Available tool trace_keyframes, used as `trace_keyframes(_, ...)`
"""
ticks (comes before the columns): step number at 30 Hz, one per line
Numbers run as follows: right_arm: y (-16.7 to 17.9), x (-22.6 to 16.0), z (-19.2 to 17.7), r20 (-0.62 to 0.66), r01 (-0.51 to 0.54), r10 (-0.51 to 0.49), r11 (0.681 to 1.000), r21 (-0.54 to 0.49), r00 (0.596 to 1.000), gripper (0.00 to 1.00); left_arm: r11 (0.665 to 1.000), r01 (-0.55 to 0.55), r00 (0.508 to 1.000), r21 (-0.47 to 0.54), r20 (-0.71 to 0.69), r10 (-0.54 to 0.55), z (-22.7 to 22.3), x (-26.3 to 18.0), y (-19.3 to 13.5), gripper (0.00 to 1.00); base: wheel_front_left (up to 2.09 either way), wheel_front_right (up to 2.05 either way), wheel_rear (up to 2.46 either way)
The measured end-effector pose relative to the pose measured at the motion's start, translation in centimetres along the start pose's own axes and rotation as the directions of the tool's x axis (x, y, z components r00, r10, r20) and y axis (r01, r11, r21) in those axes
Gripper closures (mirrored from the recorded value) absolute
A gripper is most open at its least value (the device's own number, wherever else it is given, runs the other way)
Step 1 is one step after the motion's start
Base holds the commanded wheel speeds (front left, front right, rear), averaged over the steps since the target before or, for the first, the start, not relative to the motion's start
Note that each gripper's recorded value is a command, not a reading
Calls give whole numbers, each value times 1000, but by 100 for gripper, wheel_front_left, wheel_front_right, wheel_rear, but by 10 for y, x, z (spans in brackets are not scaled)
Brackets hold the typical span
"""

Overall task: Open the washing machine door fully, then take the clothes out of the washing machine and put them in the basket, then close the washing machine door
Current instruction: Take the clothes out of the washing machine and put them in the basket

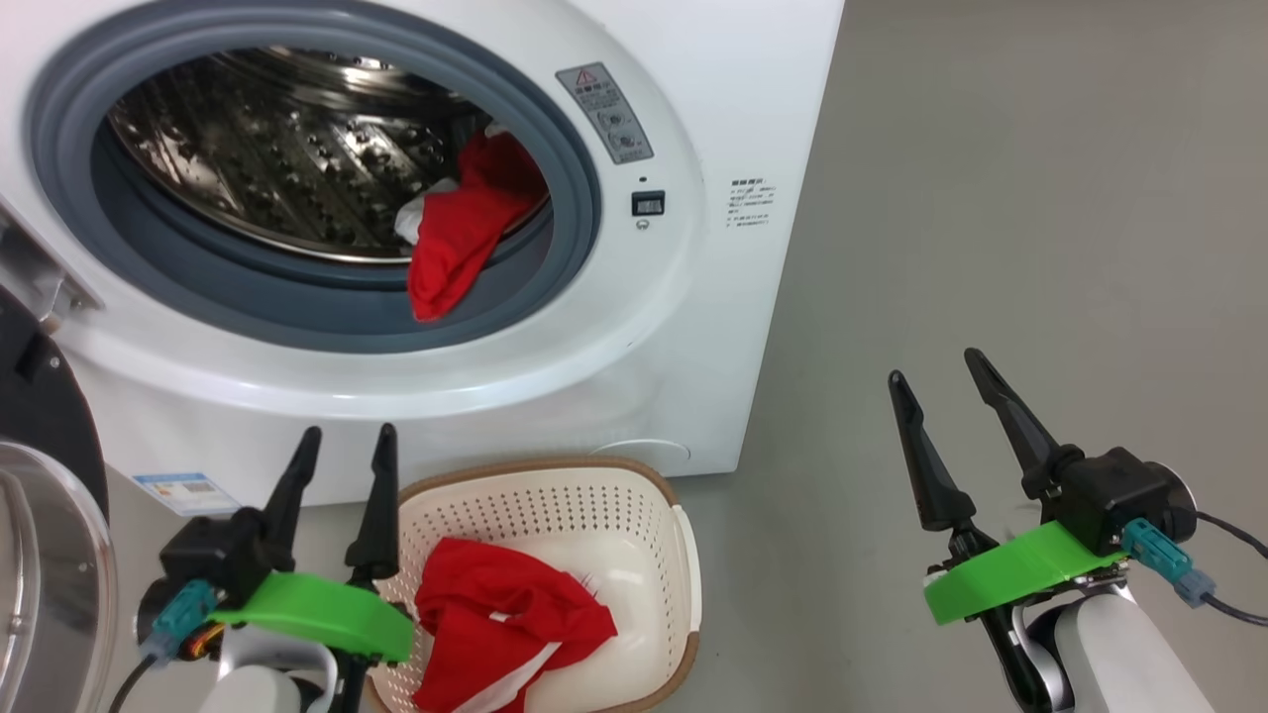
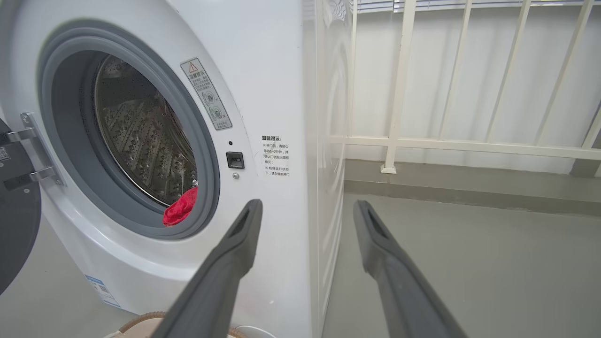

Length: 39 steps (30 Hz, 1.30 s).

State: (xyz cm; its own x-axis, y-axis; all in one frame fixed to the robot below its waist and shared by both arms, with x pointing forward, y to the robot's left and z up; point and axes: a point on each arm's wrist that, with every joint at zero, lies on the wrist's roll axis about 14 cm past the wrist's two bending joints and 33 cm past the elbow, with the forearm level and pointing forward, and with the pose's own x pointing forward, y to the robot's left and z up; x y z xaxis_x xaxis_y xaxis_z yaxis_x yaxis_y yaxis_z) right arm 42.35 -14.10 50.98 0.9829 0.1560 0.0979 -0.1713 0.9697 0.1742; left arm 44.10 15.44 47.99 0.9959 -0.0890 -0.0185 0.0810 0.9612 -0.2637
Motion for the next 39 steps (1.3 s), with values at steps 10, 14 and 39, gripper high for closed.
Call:
trace_keyframes(10, -3, -12, 24, 62, 14, -13, 1000, -11, 998, 0, 999, -6, 997, 52, 77, 2, 23, -21, 3, 0, 0, 0, 0)
trace_keyframes(14, -8, -23, 23, 59, 34, -34, 999, -10, 998, 0, 998, -11, 996, 68, 90, 5, 27, -27, 4, 0, 0, 0, 0)
trace_keyframes(39, -8, -37, 42, 112, 44, -42, 999, -13, 993, 0, 994, -40, 995, 99, 100, 30, 29, -56, 14, 0, 0, 0, 0)
